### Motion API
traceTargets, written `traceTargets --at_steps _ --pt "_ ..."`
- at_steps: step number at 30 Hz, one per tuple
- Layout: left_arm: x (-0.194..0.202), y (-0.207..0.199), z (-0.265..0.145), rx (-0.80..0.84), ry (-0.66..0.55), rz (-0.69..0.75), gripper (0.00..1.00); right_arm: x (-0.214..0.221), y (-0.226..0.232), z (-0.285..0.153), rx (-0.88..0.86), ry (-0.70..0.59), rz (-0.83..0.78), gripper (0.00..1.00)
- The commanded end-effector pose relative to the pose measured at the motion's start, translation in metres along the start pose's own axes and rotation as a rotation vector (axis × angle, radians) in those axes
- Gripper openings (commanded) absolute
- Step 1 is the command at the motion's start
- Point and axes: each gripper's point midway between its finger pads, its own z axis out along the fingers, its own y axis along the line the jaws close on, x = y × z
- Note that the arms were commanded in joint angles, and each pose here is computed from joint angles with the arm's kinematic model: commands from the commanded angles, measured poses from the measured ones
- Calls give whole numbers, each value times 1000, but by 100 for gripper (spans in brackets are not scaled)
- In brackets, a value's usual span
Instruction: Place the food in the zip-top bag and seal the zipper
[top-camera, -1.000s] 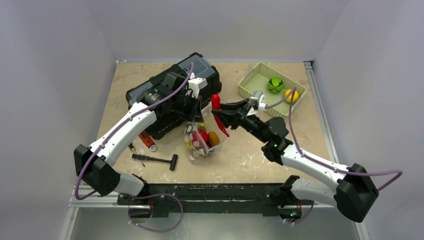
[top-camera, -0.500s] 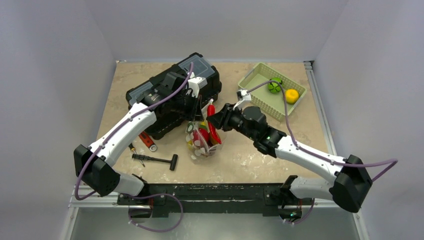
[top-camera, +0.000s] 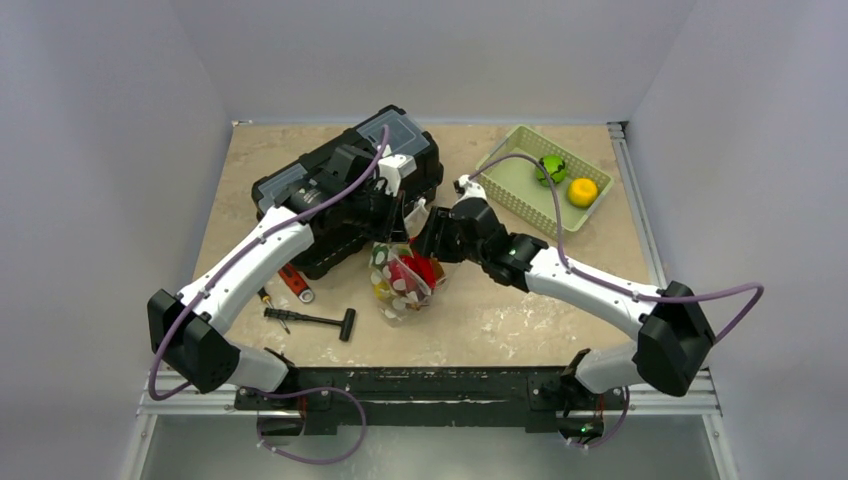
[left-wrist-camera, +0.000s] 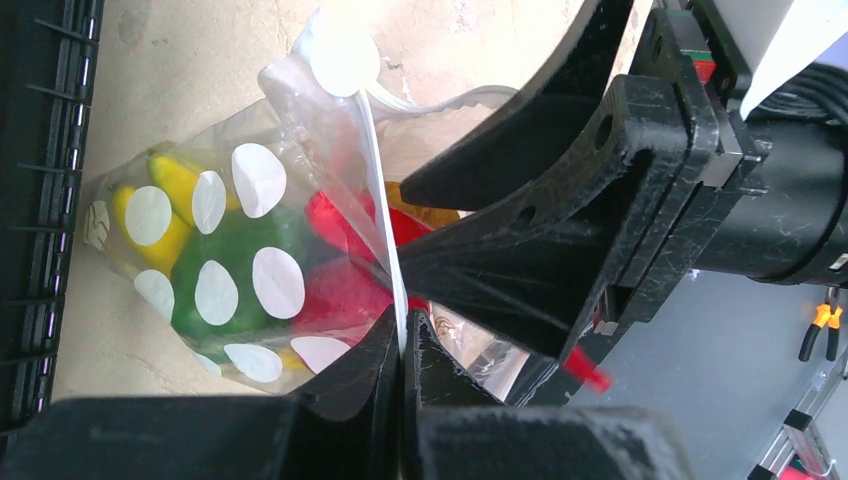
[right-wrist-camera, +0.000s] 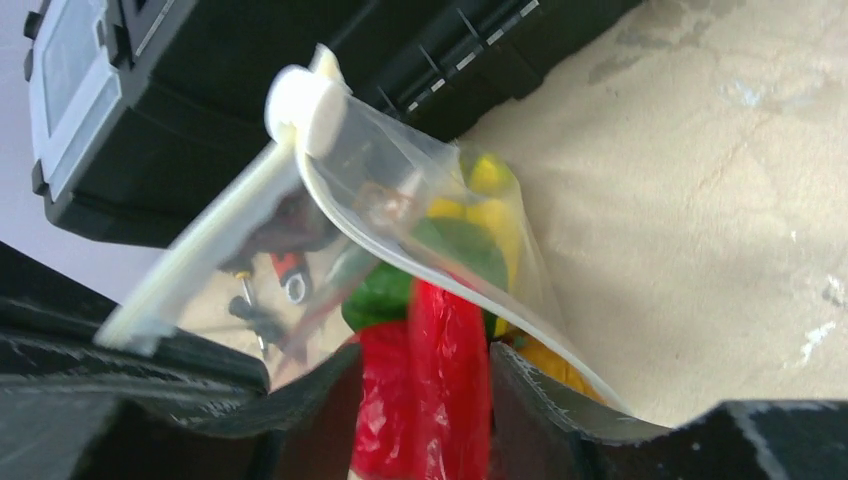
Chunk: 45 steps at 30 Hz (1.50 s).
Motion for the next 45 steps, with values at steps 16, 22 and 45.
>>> traceTargets --at_steps 16,22,45 --pt "-9 -12 -9 24 -59 82 0 -73 12 -75 48 -196 -376 55" --pt "-5 -19 -10 40 -45 107 0 -55 -2 -66 43 -154 -450 56" --pt "7 -18 -25 -24 45 95 0 -11 40 -96 -121 27 -252 0"
